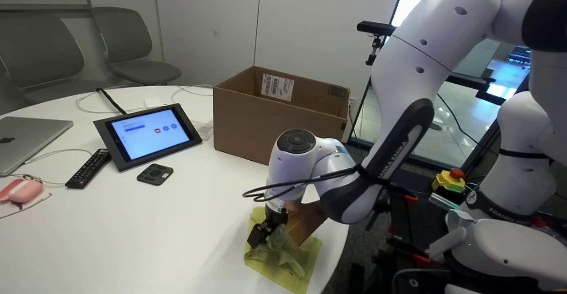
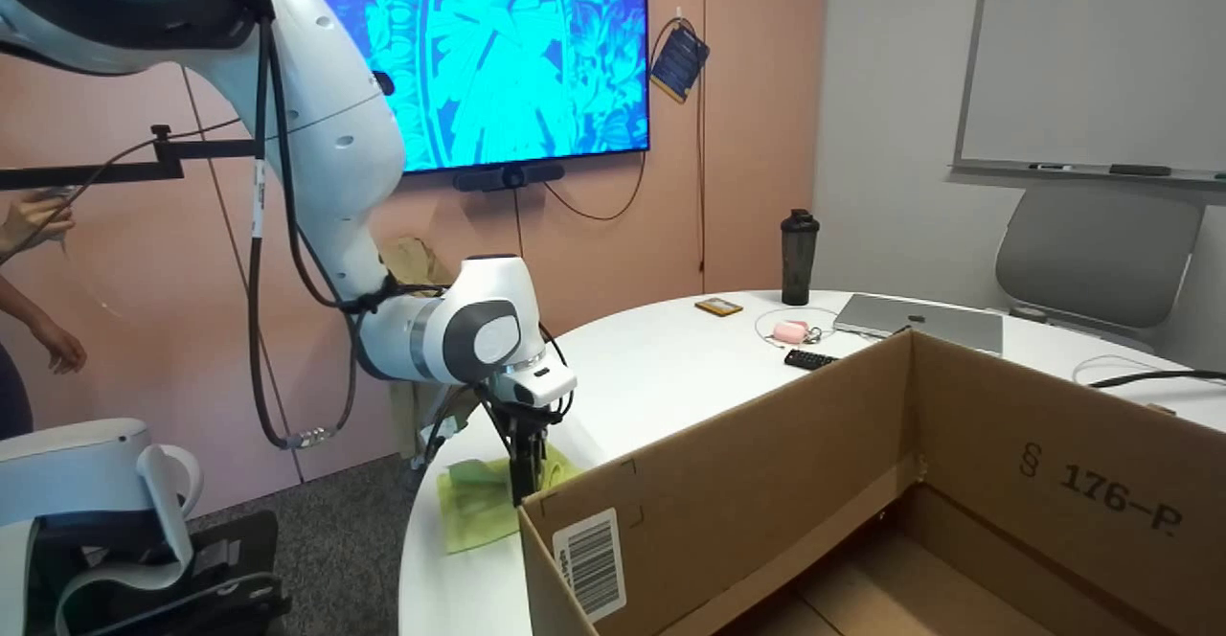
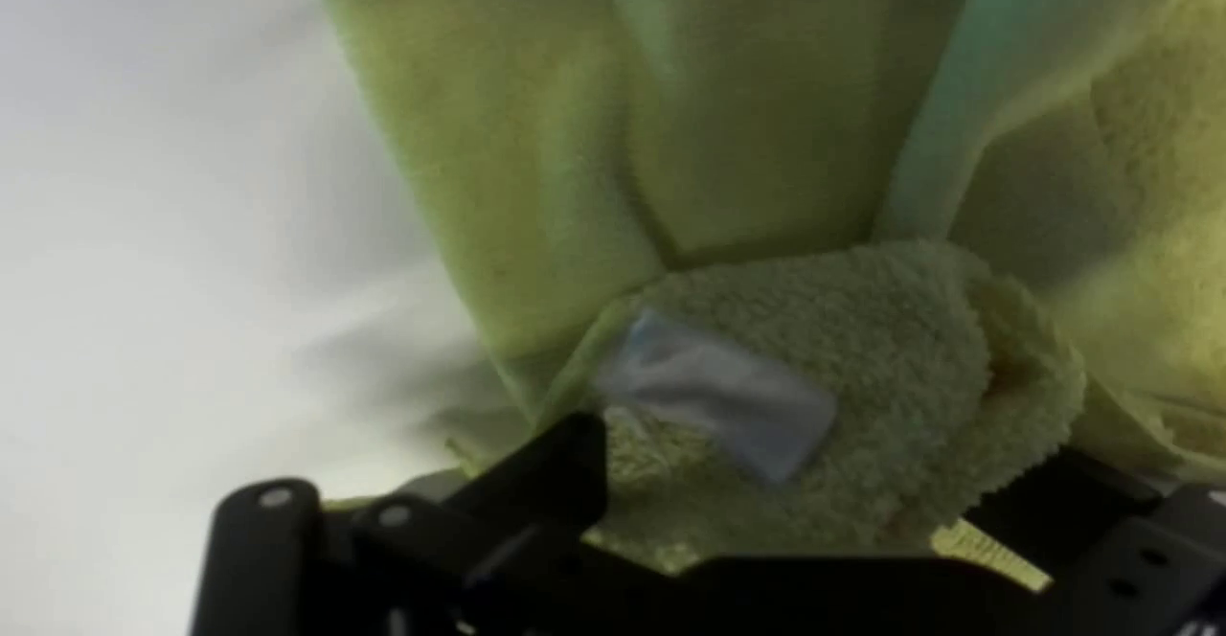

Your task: Pick up the marker, put it on the towel and fold together, pick up the folded towel with the maker and put it in the box

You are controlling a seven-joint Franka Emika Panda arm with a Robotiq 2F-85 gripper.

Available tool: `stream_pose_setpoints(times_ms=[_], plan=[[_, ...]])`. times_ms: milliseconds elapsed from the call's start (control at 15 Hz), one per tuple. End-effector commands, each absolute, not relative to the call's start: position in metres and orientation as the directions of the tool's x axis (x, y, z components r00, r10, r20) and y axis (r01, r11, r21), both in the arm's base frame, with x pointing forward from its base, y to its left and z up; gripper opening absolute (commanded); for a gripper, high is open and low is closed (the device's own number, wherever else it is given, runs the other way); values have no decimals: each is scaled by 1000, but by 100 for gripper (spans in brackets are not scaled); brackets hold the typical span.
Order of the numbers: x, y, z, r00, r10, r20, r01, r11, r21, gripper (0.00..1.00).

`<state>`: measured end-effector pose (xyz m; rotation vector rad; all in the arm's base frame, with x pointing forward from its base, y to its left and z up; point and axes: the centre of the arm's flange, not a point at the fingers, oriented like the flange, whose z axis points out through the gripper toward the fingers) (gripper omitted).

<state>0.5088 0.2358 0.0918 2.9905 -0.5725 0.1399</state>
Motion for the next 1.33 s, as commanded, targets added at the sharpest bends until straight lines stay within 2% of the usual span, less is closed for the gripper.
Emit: stream_pose_setpoints(times_ms=[0,467,933,1267], plan=[[543,237,84,908,-392,150,-401,-915,37,100],[530,238,98,916,-378,133,-387,-921,51,100],[575,232,103,877,-424,224,-439,-898,17,100],[571,229,132,907,-384,176,-394,-919,30,100]])
